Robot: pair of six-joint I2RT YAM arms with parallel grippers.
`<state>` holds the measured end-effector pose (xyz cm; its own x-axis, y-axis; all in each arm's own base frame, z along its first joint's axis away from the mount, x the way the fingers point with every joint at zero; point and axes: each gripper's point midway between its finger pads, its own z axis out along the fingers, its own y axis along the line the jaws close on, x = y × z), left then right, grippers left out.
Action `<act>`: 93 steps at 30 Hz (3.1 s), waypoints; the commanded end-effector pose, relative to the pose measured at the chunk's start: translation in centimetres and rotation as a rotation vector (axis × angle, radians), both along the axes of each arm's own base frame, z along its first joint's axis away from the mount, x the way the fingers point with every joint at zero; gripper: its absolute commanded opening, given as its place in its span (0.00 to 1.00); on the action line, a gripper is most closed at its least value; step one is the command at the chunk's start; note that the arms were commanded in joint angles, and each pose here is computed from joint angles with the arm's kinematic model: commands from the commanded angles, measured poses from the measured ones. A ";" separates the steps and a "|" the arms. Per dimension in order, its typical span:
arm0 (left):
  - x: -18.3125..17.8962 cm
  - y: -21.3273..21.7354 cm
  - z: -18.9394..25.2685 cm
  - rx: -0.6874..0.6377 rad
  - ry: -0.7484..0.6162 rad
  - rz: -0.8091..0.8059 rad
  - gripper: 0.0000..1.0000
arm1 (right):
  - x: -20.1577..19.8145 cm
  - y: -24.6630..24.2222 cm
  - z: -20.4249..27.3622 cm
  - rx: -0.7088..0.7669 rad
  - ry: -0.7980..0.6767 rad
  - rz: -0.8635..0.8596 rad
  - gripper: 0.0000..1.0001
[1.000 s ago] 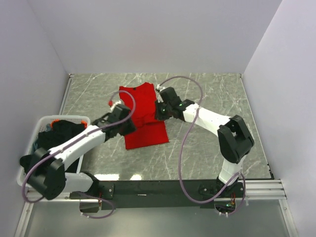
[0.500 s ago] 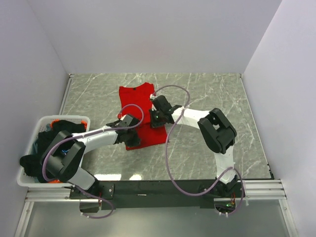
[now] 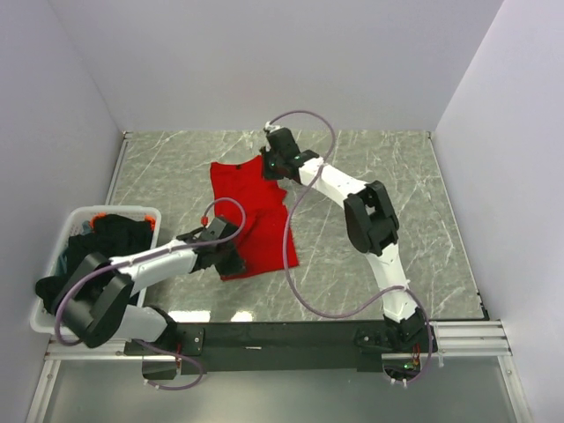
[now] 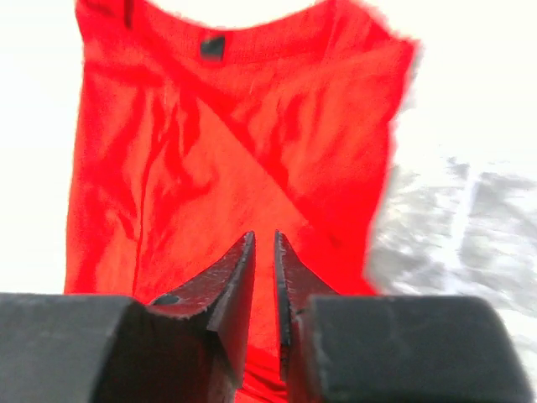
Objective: Fold and stack the t-shirts
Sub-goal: Fold the tshirt
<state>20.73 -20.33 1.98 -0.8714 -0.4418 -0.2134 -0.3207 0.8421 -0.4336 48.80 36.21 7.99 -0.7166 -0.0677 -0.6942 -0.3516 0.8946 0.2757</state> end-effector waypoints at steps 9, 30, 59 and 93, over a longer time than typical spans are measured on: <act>0.6 2.0 4.8 0.039 -0.088 0.088 0.41 | -12.6 -4.0 7.5 0.233 0.018 0.127 0.27; 7.2 1.8 5.8 -0.066 -0.186 0.275 0.93 | -25.8 -0.6 -2.2 0.318 0.286 0.275 0.24; 20.4 8.7 7.5 -0.282 -0.127 0.524 0.88 | -26.0 -1.6 -5.4 0.230 0.353 0.225 0.23; 13.7 5.4 9.3 -0.245 -0.319 0.382 0.89 | -26.0 -0.2 -3.6 0.259 0.334 0.236 0.21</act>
